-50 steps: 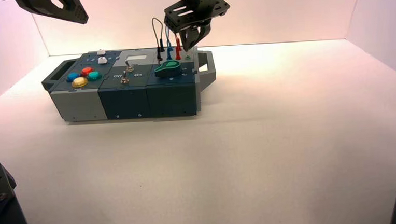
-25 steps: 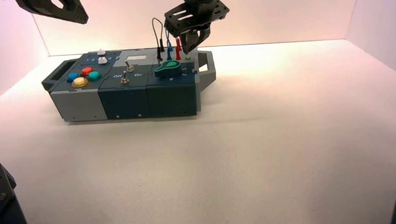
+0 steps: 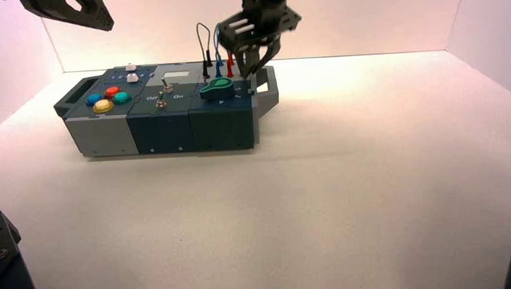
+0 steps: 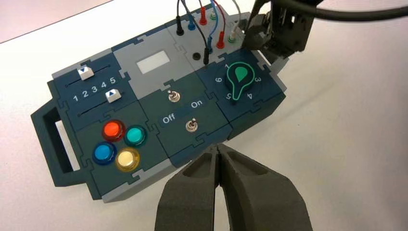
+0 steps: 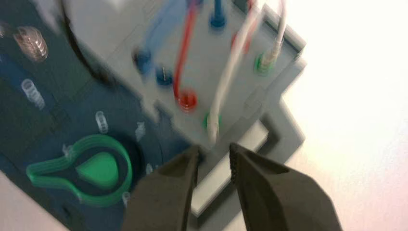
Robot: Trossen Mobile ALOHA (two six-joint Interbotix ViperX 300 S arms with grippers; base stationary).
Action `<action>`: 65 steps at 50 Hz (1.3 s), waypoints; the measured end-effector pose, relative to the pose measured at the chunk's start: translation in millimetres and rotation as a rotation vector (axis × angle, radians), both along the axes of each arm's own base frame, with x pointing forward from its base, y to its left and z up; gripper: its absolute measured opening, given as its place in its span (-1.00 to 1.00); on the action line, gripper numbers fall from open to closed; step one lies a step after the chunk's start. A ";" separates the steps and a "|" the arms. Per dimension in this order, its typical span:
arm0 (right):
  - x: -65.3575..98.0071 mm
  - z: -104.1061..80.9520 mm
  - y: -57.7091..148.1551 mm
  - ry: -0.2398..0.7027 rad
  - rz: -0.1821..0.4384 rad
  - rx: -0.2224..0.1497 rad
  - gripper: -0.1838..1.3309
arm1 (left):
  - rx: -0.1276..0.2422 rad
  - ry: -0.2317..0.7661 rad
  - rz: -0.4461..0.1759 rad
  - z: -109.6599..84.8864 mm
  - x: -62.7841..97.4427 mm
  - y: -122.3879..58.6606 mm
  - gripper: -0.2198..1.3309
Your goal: Insert the white wire.
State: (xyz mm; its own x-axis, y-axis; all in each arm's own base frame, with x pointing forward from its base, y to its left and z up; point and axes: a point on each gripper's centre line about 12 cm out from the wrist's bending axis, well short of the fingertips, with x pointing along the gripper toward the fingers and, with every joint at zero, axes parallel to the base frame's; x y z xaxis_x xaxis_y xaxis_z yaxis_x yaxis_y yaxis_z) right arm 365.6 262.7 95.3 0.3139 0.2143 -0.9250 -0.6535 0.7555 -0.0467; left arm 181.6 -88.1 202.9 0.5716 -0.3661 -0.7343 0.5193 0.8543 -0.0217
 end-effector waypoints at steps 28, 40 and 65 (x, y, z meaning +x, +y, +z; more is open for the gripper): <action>-16.8 61.3 -12.9 -0.024 0.008 0.000 0.24 | 0.002 0.001 0.013 -2.1 0.7 2.6 -0.93; -26.8 82.3 -21.1 -0.029 0.005 0.002 0.24 | -0.001 -0.016 0.029 -4.9 1.5 4.9 -0.93; -63.4 124.0 -48.8 -0.052 0.010 0.010 0.24 | 0.015 -0.053 0.060 -10.7 5.4 11.8 -0.93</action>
